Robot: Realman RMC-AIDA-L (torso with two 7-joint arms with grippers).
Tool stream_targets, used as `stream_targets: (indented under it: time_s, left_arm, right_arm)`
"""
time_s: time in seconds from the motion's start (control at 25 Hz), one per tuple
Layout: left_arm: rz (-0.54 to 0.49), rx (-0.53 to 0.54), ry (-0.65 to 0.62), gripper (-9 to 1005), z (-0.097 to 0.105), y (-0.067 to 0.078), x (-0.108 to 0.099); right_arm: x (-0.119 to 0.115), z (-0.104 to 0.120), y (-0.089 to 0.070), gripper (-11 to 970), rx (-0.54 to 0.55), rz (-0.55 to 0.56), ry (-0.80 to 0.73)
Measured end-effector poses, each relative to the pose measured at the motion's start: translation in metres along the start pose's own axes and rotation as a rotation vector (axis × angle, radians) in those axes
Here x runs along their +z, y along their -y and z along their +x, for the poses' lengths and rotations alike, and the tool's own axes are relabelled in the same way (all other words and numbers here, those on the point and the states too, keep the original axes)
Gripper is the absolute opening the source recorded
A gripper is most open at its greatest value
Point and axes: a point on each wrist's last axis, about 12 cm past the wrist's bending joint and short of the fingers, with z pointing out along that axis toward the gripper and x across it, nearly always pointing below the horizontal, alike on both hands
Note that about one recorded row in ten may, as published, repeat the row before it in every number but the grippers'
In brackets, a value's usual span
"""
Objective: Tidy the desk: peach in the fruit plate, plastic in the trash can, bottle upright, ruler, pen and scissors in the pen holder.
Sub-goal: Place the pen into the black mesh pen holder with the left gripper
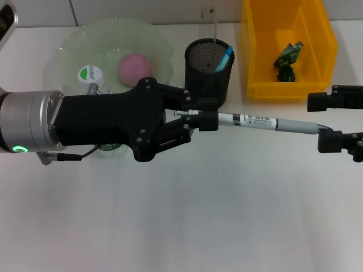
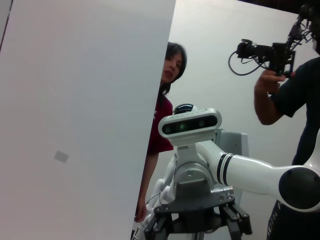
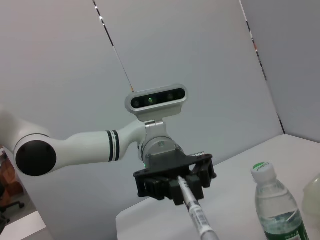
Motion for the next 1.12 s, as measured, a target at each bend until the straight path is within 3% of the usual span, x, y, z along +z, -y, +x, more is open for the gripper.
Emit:
stream_targets:
  time_s: [0.32,0.4,0.68,0.84,0.92,0.96,1.12]
  left_arm:
    - [-0.011,0.042,0.031,151,-0.013,0.001,-0.011]
    - [-0.031,0.053,0.046,151,-0.019,-0.001,-0.016]
    - [-0.129,0.182,0.058,151,-0.072,-0.013,-0.024]
    - [-0.178,0.253,-0.101,151,-0.115,-0.026,-0.004]
    - [-0.194,0.26,-0.146,151,-0.121,-0.029,0.001]
    - [-0.224,0.274,-0.255,151,-0.136,-0.036,0.017]
    - [-0.275,0.283,-0.447,151,-0.158,-0.055,0.053]
  right_arm:
    - [-0.024,0.015,-0.007,840,0.009,0.061,0.071]
    - [-0.029,0.022,-0.011,840,0.012,0.064,0.072]
    - [-0.021,0.055,-0.025,839,-0.057,0.027,0.038]
    - [-0.018,0.066,-0.025,838,-0.025,0.011,0.058]
    - [-0.018,0.069,-0.025,838,-0.013,0.006,0.064]
    - [-0.018,0.07,-0.025,838,-0.011,0.004,0.066]
    - [-0.017,0.075,-0.025,837,-0.019,-0.005,0.056]
